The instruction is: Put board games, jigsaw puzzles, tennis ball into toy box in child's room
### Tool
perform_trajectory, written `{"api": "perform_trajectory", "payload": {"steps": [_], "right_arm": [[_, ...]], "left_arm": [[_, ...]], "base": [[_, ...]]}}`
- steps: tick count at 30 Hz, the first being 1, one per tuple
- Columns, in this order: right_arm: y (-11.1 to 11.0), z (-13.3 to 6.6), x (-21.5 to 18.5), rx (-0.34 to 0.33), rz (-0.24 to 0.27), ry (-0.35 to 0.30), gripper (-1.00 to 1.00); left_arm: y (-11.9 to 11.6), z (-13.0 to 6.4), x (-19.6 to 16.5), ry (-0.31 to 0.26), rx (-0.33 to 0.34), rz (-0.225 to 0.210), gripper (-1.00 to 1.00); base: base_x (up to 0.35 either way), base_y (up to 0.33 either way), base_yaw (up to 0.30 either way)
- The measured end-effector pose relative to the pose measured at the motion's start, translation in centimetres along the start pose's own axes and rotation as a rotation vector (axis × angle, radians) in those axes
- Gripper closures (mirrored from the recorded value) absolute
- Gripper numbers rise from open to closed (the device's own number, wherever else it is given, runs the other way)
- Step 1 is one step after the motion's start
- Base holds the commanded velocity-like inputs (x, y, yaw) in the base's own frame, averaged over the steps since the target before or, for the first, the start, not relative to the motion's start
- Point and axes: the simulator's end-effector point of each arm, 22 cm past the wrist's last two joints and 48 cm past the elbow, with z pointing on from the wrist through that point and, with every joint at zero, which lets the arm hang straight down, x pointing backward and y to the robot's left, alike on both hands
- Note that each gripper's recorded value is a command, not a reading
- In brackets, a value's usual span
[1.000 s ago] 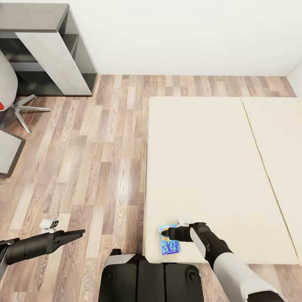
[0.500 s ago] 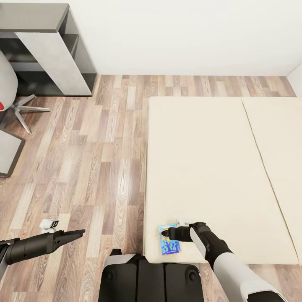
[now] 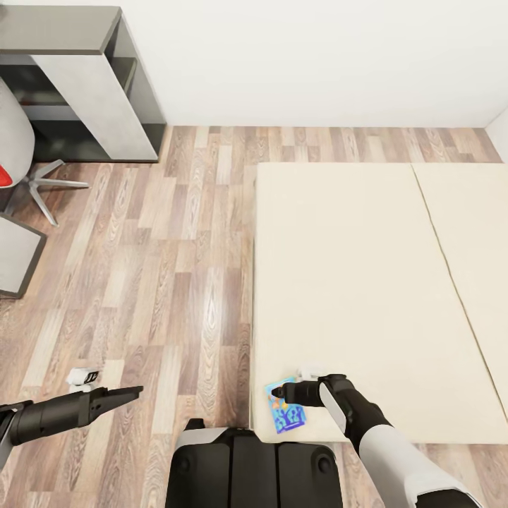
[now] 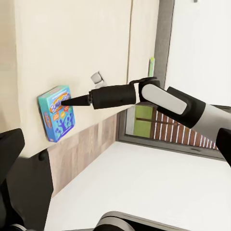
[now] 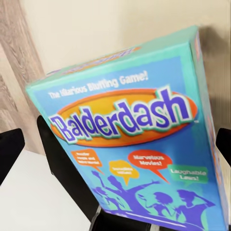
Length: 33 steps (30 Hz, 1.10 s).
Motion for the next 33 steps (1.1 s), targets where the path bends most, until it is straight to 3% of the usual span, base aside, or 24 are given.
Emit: {"api": "perform_trajectory", "payload": {"steps": [24,33], "right_arm": [[0.00,0.00,0.00,0.000,0.000,0.000,-1.00],[0.00,0.00,-0.03,0.000,0.000,-0.001,-1.00]], "left_arm": [[-0.01,0.03,0.02,0.001,0.001,0.001,-1.00],[-0.01,0.02,0.02,0.000,0.000,0.001,-1.00]], "base": [[0.000,0.022,0.000],[0.000,0.143,0.000]]}}
